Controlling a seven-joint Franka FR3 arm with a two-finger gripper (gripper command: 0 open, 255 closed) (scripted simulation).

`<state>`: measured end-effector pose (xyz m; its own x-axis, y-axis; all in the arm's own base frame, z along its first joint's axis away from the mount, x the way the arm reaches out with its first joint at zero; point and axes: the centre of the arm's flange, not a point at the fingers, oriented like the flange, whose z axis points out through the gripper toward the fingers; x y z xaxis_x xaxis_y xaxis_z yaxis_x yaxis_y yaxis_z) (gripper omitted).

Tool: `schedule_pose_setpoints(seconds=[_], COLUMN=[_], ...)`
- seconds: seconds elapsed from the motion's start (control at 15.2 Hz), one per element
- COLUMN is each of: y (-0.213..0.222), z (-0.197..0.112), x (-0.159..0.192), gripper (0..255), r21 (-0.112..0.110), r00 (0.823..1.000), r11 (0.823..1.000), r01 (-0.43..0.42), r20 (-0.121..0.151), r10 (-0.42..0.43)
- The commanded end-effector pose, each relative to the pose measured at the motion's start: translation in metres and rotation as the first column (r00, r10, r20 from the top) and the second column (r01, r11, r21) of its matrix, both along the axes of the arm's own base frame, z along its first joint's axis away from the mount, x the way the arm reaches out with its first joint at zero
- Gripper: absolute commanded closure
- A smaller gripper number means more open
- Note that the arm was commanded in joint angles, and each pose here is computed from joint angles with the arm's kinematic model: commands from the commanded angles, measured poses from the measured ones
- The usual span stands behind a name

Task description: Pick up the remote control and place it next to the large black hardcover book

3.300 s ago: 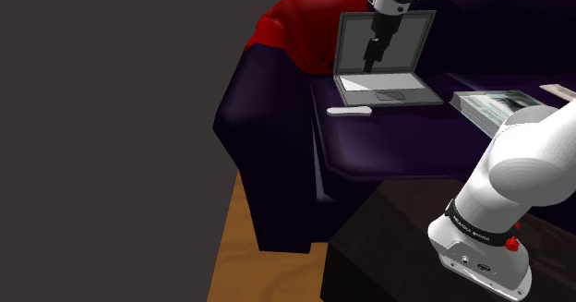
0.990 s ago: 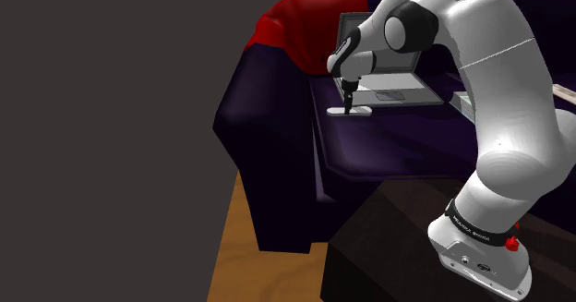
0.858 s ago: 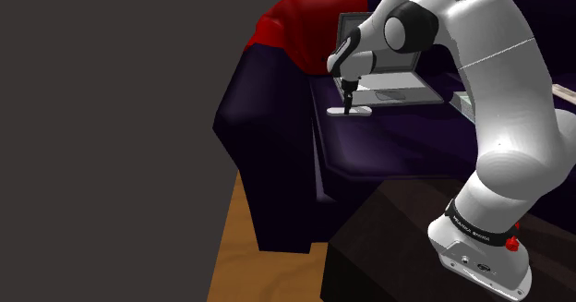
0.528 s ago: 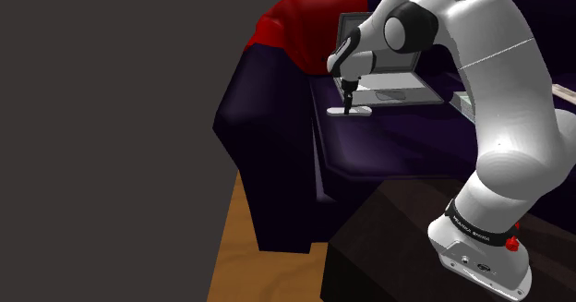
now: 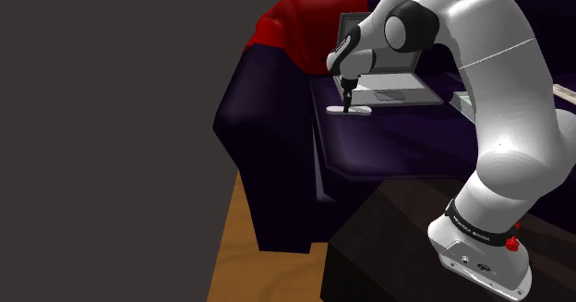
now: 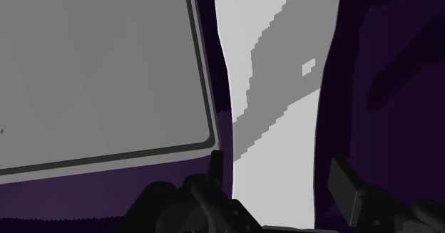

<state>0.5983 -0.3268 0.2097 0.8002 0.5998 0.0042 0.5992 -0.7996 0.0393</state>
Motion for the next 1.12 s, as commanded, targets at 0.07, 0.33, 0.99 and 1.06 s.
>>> schedule_pose_setpoints(seconds=[0.07, 0.33, 0.99, 1.06], y=[0.004, 0.002, 0.002, 0.002], z=[-0.007, -0.003, 0.05, 0.055], x=[-0.002, -0.005, -0.005, -0.005], gripper=[255, 255, 255, 255], r21=[0.012, 0.012, 0.012, 0.012], r00=[1.0, 1.0, 1.0, 1.0], r11=[1.0, 1.0, 1.0, 1.0], r01=[-0.003, -0.002, -0.002, -0.002], r20=[-0.018, -0.017, -0.017, -0.017], r10=[0.003, 0.002, 0.002, 0.002])
